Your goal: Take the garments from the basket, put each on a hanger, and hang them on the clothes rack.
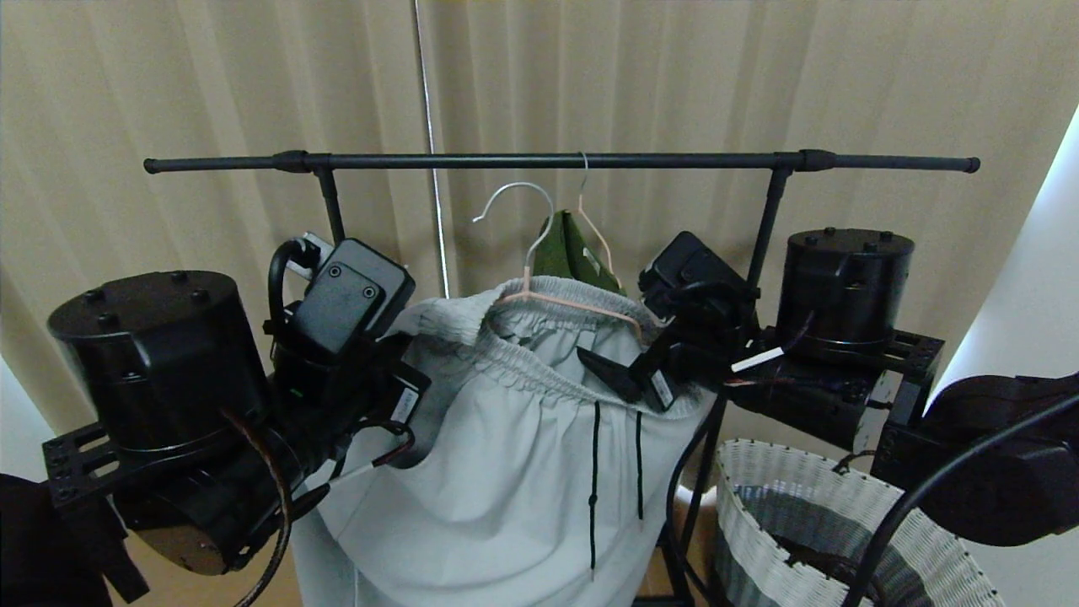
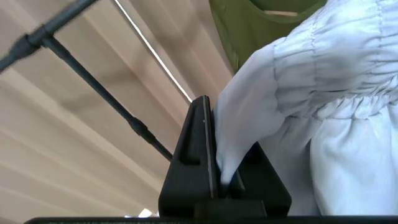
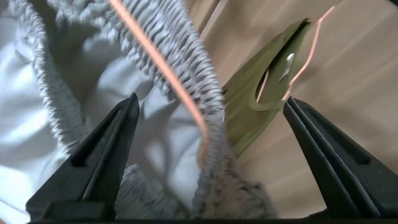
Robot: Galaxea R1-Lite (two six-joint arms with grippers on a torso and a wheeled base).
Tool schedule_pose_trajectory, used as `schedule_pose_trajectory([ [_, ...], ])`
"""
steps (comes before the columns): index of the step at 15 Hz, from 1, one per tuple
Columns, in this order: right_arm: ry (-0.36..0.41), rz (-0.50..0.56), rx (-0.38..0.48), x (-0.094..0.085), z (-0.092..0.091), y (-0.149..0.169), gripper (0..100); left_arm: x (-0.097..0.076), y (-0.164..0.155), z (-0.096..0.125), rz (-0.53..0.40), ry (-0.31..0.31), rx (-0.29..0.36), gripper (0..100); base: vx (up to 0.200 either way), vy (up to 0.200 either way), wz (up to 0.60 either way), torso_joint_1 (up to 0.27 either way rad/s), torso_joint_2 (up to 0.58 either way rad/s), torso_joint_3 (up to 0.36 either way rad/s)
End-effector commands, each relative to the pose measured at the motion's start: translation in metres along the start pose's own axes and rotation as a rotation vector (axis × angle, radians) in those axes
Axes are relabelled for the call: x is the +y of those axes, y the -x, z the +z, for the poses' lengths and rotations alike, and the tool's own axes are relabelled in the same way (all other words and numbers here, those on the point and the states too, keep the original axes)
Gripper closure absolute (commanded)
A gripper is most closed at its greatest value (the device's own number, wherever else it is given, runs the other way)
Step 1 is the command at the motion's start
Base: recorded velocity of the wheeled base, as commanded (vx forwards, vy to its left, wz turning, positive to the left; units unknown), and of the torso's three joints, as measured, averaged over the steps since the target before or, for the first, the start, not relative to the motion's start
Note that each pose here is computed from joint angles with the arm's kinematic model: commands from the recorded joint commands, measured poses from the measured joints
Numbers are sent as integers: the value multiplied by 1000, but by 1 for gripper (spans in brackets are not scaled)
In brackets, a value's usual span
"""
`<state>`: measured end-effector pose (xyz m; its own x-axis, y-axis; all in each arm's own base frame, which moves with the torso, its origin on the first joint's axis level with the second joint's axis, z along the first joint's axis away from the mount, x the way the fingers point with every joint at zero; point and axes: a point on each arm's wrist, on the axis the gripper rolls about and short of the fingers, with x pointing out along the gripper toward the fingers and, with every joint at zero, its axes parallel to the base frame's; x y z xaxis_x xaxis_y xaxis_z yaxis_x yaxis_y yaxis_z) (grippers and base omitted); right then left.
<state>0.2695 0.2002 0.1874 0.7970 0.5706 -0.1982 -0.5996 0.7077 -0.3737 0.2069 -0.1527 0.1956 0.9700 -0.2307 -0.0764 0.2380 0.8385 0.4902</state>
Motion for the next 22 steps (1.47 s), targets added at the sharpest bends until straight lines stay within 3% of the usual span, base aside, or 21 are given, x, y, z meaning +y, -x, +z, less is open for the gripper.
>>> schedule_pose_trajectory([
  [1,13,2,2,0,0,0,0,-3,1,-1,-13,-5,2,100,0,0,0,0,0,0],
  [2,15,2,1,0,1,0,0,-4,2,-2,-16,-8,4,100,0,0,0,0,0,0],
  [3,15,-1,-1,0,1,0,100,-4,3,-2,-16,-11,2,100,0,0,0,0,0,0],
  [14,13,-43,1,-2,3,5,100,-5,6,-6,-24,-21,-61,100,0,0,0,0,0,0],
  [15,10,-68,1,-4,5,8,100,-5,7,-6,-25,-18,-60,0,0,0,0,0,0,0],
  [19,3,-140,11,-11,9,14,100,-5,10,-11,-33,0,-51,0,0,0,0,0,0,0],
  [22,-9,-217,27,-27,5,27,100,-2,29,-24,-39,64,-41,0,0,0,0,0,0,0],
])
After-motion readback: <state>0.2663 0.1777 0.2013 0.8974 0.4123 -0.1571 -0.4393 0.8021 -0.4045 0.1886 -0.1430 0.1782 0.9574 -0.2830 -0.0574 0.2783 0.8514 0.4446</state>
